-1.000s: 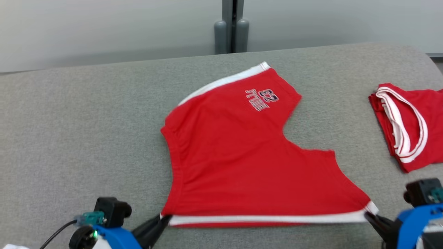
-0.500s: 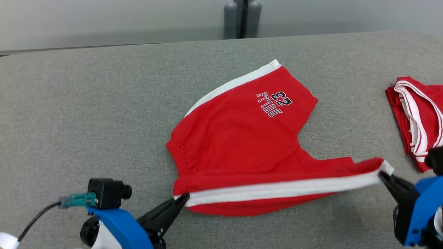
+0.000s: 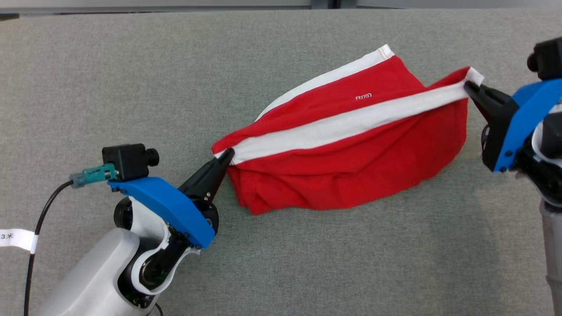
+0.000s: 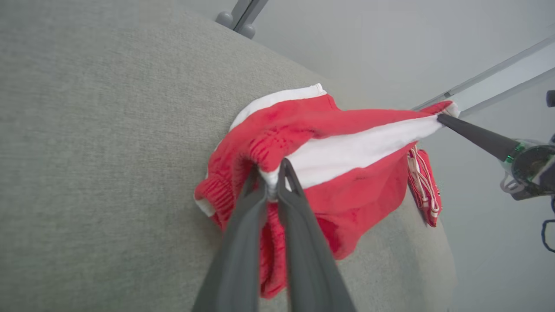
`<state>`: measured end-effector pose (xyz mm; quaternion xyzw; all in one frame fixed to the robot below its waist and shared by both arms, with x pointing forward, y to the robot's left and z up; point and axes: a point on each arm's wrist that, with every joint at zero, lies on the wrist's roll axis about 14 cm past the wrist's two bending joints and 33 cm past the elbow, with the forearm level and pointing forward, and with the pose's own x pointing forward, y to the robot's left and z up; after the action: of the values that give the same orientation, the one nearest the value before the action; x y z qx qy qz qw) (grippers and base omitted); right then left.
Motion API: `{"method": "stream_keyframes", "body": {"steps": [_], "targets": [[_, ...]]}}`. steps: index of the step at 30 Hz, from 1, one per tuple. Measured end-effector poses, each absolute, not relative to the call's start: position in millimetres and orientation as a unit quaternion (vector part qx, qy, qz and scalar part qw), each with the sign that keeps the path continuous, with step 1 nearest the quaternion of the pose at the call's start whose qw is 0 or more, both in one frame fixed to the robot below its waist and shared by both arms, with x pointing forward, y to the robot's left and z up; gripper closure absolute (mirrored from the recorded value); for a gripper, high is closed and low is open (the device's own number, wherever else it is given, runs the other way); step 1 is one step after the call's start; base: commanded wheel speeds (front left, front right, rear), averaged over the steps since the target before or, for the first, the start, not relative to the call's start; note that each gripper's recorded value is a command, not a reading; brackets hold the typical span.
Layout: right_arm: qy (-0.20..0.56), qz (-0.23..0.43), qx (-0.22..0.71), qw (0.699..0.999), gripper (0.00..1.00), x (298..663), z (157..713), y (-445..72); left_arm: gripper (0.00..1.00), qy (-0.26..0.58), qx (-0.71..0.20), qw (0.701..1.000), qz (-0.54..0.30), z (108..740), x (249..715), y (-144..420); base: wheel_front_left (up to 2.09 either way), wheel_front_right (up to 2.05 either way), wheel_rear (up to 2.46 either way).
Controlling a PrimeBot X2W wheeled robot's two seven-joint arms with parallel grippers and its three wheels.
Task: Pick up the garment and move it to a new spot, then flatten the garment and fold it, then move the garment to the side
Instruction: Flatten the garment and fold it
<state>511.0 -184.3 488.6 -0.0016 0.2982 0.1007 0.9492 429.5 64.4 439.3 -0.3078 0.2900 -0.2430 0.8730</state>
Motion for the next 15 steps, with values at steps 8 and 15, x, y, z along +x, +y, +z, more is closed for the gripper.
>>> {"method": "stream_keyframes", "body": {"steps": [8, 15], "targets": [[0.286, 0.129, -0.011, 0.950, 1.00, 564.9, 462.2, -155.8, 1.00, 0.292, -0.327, 0.881, -0.180, 405.4, 446.1, 87.4, 0.00, 0.00, 0.00], [0.296, 0.128, -0.007, 0.947, 1.00, 589.7, 434.1, -145.1, 1.00, 0.276, -0.337, 0.886, -0.163, 394.6, 458.1, 91.6, 0.00, 0.00, 0.00]]}}
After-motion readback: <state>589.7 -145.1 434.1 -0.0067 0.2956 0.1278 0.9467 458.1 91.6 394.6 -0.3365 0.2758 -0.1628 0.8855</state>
